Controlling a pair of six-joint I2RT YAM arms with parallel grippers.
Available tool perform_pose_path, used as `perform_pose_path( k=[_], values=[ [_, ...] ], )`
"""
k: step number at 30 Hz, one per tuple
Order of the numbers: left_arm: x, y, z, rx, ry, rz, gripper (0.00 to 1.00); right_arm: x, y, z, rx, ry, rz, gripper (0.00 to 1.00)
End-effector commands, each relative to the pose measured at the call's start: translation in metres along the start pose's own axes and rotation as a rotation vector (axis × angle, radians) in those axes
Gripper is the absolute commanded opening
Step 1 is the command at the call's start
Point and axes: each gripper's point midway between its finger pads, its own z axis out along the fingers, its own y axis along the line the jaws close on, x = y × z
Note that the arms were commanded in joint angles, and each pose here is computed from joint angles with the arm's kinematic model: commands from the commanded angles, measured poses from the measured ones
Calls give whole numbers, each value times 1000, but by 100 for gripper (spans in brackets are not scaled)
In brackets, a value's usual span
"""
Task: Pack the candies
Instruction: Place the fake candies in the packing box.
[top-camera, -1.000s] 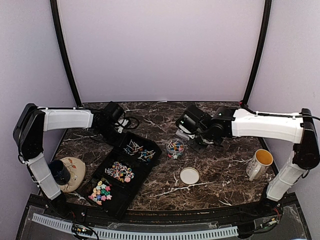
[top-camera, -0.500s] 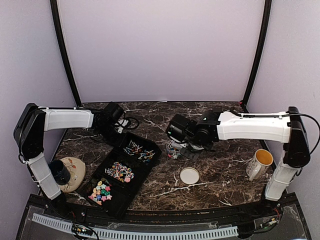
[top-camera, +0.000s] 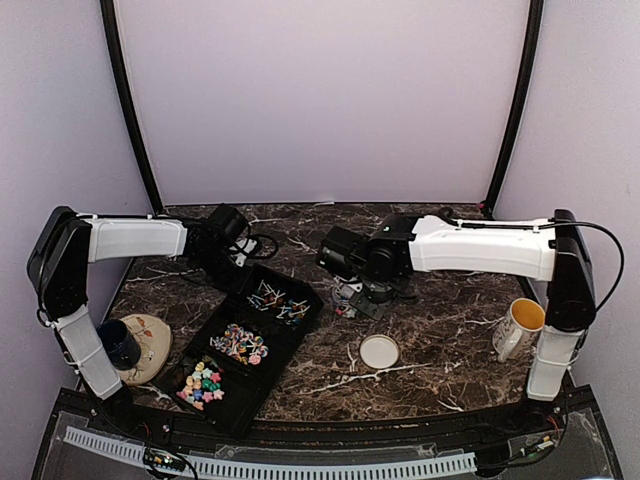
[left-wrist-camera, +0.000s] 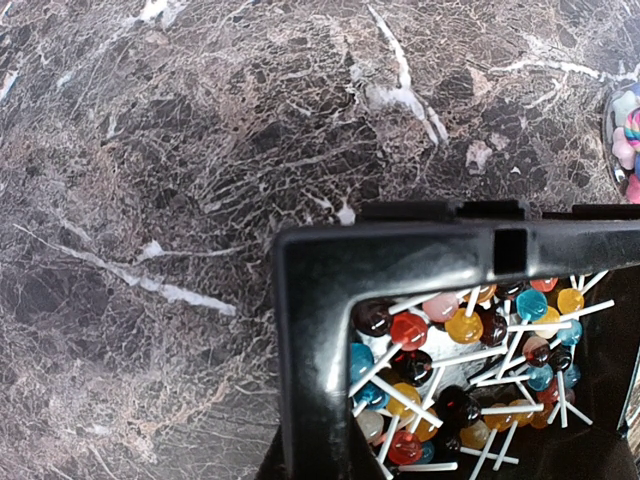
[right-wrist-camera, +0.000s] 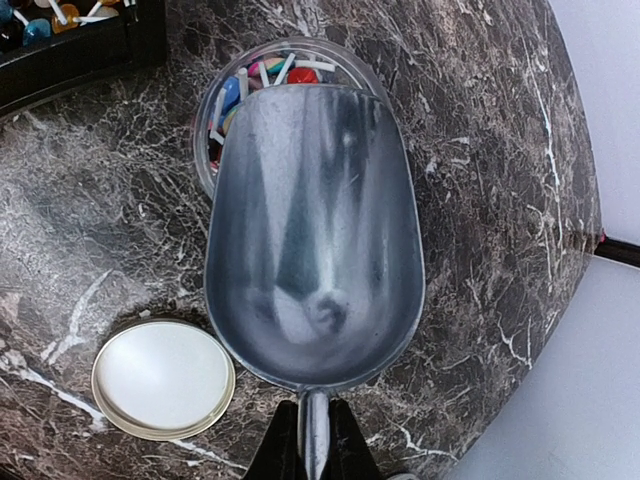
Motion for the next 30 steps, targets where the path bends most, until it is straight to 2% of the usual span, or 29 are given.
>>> perform_pose_path(
  k=[1, 15, 20, 24, 30],
  values=[
    [-19, -3, -24, 18, -98, 1, 0, 6, -2, 2, -21, 49, 52, 0],
    [-20, -3, -27, 17, -107, -1, 0, 6, -3, 11, -90, 70, 185, 0],
    [-20, -1, -27, 3, -107, 1, 0, -13, -19, -15, -95, -48, 234, 0],
    [-19, 0, -24, 2, -100, 0, 0, -22, -48, -40, -19, -138, 287, 0],
    [-19, 0, -22, -1, -97, -2, 0, -6, -54, -40, 17, -124, 248, 0]
  ],
)
